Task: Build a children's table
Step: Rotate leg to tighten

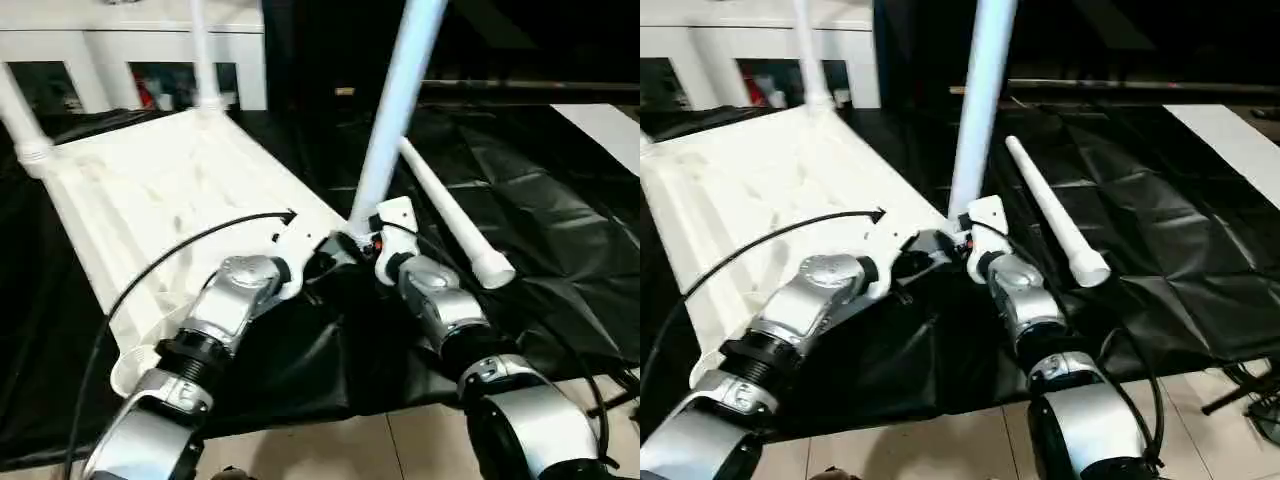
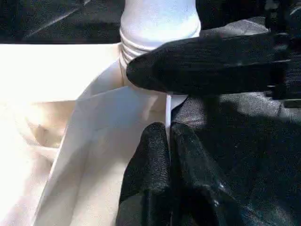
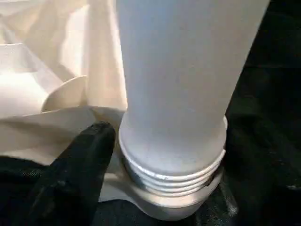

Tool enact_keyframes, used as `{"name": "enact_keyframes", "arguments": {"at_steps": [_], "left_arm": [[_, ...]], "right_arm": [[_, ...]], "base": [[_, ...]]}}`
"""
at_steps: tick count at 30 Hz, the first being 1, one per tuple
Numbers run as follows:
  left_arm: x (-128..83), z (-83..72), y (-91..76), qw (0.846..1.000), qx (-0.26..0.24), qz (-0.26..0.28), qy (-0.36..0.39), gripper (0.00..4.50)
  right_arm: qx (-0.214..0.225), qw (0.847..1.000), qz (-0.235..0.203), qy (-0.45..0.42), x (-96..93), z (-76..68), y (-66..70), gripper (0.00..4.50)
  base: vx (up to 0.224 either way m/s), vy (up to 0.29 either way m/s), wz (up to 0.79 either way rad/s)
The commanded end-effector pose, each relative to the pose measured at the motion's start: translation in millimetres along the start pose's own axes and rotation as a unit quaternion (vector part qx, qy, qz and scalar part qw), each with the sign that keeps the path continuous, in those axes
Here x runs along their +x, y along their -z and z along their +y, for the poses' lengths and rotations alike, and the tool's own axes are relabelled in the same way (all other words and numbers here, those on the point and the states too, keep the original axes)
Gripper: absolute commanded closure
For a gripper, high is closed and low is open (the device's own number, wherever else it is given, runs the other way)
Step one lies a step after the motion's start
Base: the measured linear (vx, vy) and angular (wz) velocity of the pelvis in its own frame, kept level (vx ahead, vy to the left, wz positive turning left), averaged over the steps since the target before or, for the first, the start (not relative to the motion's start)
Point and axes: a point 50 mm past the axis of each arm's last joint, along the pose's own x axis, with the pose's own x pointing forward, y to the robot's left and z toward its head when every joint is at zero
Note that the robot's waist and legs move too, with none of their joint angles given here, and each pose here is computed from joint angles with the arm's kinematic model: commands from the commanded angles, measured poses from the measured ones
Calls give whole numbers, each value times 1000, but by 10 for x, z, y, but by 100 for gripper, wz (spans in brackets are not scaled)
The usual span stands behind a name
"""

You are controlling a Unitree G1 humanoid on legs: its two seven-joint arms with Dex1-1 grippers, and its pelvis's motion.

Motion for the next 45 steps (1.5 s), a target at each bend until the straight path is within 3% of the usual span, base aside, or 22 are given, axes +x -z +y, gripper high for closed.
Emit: {"name": "enact_keyframes", "arguments": {"at_steps": [1,5,7,11,14,23,36,45], "left_arm": [[-76,20,59,1000,-2,-12,20,450],[-164,41,113,998,8,-3,55,450],[-279,62,155,995,24,3,101,450],[-389,16,173,986,38,1,165,450],[-493,-66,199,972,44,17,232,450],[-518,-103,214,968,46,19,245,450],[-566,-112,246,967,39,28,249,450],[-562,-114,252,968,39,30,247,450]], "right_arm": [[-20,998,-13,-62,-30,41,-49,43],[-61,990,-6,-128,-160,-29,-37,30],[-92,979,0,-183,-338,-149,-41,30],[-114,967,16,-228,-467,-211,-35,30],[-163,939,59,-298,-604,-188,31,30],[-161,937,56,-306,-579,-145,18,30],[-135,936,40,-323,-582,-94,32,145],[-128,940,42,-314,-575,-96,63,172]], "base": [[0,0,0],[0,0,0],[0,0,0],[0,0,0],[0,0,0],[0,0,0],[0,0,0],[0,0,0]]}}
